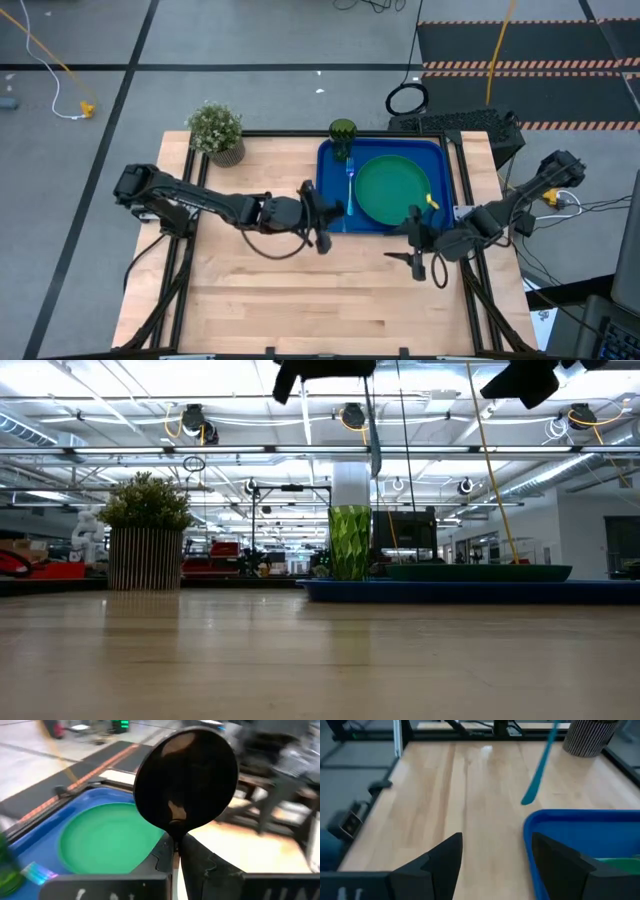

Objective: Pick and place plate/cup/fork/spoon on tray
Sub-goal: Put the blue spoon on the blue serving tray to the left of the blue fork

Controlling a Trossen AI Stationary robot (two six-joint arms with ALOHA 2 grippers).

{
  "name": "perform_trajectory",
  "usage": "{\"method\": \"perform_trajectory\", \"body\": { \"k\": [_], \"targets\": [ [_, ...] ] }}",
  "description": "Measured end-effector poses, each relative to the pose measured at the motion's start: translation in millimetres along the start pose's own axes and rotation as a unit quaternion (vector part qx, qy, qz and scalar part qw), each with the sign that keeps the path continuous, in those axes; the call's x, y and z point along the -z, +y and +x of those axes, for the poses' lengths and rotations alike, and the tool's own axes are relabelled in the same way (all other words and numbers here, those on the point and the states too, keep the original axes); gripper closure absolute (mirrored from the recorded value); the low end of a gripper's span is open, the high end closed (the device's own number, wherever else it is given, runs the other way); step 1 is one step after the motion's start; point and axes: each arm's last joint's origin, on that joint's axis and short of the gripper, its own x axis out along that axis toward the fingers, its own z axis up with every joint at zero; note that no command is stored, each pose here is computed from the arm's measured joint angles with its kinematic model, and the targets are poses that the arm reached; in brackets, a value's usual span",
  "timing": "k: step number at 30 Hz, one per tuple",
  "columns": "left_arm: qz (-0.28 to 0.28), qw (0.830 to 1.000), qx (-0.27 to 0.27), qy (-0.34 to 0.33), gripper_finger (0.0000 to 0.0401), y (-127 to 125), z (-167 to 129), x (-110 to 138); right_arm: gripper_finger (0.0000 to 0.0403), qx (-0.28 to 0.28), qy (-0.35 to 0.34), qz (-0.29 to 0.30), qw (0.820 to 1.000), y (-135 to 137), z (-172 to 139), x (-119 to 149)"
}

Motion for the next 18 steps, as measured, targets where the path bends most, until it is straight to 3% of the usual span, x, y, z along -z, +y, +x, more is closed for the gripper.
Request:
{"method": "perform_trajectory", "body": {
  "k": [4, 11, 18],
  "targets": [
    [-0.031, 0.999, -0.037, 0.000, 0.0387, 10.6, 3.1, -7.4, 0.0173, 0.012, 0.020, -0.027, 0.999, -6.6, -4.9, 3.7],
    [-0.043, 0.989, -0.128, 0.055, 0.0387, 21.3, 7.3, -31.3, 0.0173, 0.054, 0.029, -0.085, 0.994, -14.7, -8.1, 5.8],
    [-0.035, 0.985, -0.157, 0.070, 0.0387, 20.4, 20.8, -46.4, 0.0173, 0.120, 0.012, -0.163, 0.979, -23.5, -8.7, 0.4]
  ]
}}
